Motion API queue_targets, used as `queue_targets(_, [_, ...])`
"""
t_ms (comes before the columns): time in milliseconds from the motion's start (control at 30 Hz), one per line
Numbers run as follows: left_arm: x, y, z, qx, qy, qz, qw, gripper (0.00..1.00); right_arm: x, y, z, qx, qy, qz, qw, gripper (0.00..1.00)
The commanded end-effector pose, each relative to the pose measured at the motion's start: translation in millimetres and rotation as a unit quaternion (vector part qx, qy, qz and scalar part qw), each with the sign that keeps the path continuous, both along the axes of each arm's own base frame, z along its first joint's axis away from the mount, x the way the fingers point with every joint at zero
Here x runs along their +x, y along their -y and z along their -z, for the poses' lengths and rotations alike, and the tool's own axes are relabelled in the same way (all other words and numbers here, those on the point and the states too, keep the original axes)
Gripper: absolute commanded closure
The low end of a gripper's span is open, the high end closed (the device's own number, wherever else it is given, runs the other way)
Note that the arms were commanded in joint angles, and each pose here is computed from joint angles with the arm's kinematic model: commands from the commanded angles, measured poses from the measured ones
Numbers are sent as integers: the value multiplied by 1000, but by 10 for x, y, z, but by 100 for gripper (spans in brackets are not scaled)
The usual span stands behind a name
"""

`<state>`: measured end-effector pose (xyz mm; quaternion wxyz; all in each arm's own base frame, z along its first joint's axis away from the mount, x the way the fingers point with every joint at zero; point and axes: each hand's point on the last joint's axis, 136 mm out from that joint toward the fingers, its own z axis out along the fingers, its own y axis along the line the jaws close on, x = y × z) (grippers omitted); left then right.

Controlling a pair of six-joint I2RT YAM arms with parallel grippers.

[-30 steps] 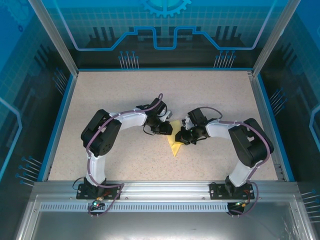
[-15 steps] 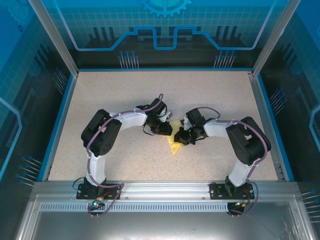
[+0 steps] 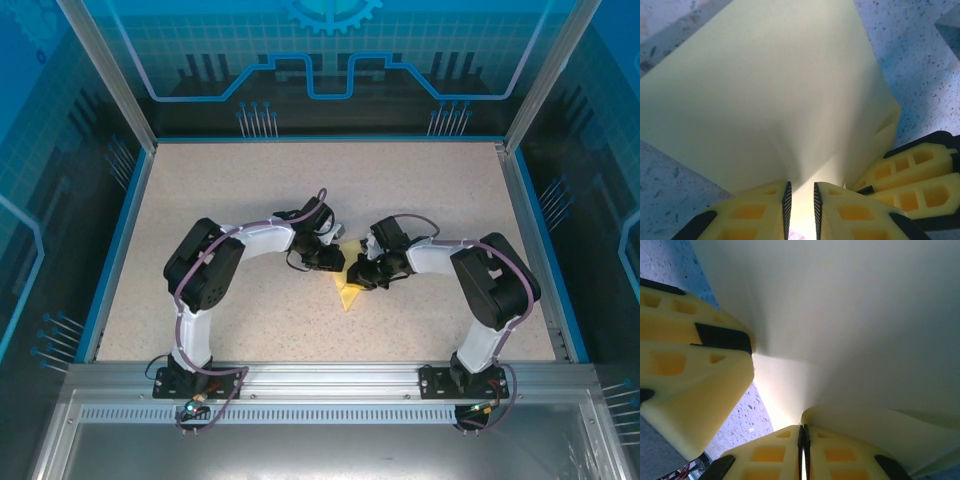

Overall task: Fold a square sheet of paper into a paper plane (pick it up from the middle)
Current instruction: Third fold the triangle at the center of the table.

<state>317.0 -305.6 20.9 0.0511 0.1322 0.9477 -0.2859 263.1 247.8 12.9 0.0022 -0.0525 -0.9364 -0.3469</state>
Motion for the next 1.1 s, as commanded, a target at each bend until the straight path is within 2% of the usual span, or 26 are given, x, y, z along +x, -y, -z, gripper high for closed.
queue_targets(0, [-78, -16, 85, 0, -21, 9, 1000, 78, 38, -76, -12, 0, 8, -4, 1000, 87])
queue_targets(367, [-91, -21, 154, 4, -26, 13, 1000, 79, 47, -102, -64, -5, 13, -10, 1000, 86])
queue_targets(1067, [-88, -20, 174, 4, -30, 16, 999, 79, 30, -42, 90, -35, -1, -8, 999, 85])
